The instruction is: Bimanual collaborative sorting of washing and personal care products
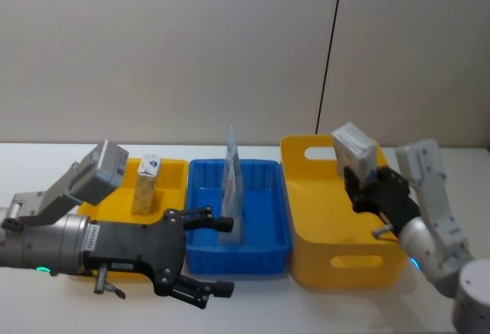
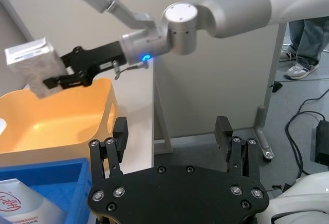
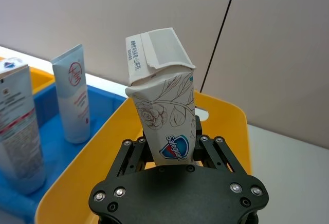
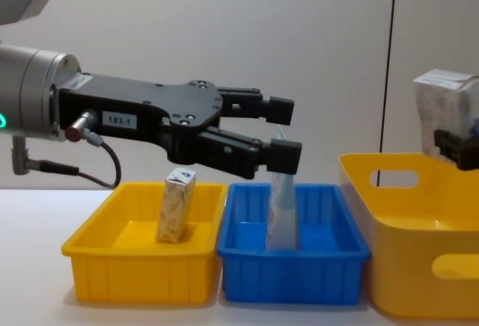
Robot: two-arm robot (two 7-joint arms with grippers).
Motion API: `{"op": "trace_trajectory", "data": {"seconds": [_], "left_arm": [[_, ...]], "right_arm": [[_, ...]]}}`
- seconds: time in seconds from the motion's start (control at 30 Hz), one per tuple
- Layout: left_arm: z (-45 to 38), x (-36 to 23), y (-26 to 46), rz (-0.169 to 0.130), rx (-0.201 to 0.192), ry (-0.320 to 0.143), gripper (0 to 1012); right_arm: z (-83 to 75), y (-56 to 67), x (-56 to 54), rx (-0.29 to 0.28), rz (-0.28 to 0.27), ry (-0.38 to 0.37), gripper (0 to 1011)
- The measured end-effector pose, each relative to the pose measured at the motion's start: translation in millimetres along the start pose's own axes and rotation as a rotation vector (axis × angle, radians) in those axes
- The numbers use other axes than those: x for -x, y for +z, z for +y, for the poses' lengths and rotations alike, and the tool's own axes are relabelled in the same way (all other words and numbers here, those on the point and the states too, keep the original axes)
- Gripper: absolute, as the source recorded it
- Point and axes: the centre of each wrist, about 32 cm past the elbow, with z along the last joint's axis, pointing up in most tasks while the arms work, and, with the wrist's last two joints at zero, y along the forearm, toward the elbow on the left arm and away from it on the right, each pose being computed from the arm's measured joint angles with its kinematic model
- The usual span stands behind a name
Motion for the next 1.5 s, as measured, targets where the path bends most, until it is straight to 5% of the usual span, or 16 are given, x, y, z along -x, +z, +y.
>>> {"op": "trace_trajectory", "data": {"seconds": [0.93, 1.5], "left_arm": [[0.1, 0.0, -0.1, 0.000, 0.000, 0.000, 1001], [0.1, 0.0, 0.0, 0.000, 0.000, 0.000, 1001]], "right_arm": [[101.7, -9.2, -19.1, -0.006, 0.008, 0.013, 361], [127.0, -8.0, -14.4, 0.061, -0.018, -0.010, 361]]}}
